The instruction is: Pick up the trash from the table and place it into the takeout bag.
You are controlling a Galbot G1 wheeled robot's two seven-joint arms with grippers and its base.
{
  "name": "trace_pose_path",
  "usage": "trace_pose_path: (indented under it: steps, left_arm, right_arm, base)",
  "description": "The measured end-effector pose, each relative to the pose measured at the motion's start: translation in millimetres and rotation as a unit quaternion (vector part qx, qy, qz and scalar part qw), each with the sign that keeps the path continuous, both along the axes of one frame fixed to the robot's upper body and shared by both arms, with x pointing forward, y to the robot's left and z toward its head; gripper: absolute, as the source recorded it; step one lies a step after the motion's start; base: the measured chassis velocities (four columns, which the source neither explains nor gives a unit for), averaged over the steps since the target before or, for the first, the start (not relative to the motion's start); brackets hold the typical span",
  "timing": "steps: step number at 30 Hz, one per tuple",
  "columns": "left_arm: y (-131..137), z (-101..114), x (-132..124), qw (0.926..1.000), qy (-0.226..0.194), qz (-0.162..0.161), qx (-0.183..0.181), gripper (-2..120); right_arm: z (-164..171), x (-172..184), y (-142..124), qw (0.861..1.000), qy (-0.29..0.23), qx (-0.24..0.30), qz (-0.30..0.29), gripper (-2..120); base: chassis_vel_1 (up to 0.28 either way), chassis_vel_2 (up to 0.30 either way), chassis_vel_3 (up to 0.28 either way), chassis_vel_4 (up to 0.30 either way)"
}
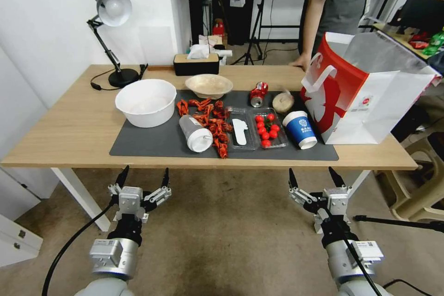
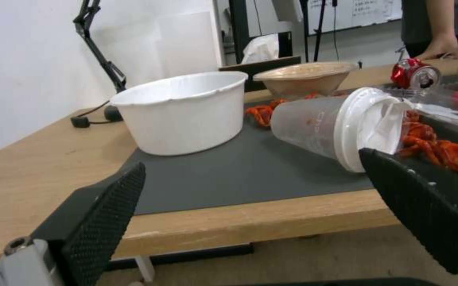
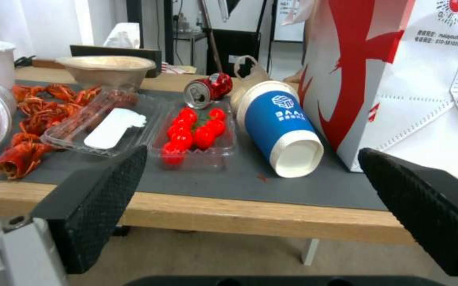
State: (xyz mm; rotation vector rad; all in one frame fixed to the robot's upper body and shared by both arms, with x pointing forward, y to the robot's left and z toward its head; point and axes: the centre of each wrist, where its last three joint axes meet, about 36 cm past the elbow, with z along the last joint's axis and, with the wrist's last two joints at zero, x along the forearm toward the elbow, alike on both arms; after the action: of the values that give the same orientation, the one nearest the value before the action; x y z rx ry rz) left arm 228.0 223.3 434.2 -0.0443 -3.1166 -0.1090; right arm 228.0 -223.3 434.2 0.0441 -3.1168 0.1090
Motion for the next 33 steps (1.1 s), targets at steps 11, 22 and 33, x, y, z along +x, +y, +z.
trace_pose_path:
  steps: [11,22,33]
  left_arm:
    - [0.0,0.0,0.0,1.0,0.0,0.0,0.0,100]
    - [0.0,0.0,0.0,1.0,0.0,0.0,0.0,100]
    - [0.0,0.0,0.0,1.0,0.0,0.0,0.0,100]
  right_arm:
    - [0.0,0.0,0.0,1.0,0.0,0.0,0.0,100]
    - [0.0,0.0,0.0,1.0,0.0,0.0,0.0,100]
    - [0.0,0.0,0.0,1.0,0.0,0.0,0.0,100]
  base:
    - [0.0,0.0,0.0,0.0]
    - [0.0,0.0,0.0,0.0]
    - [0.0,0.0,0.0,0.0]
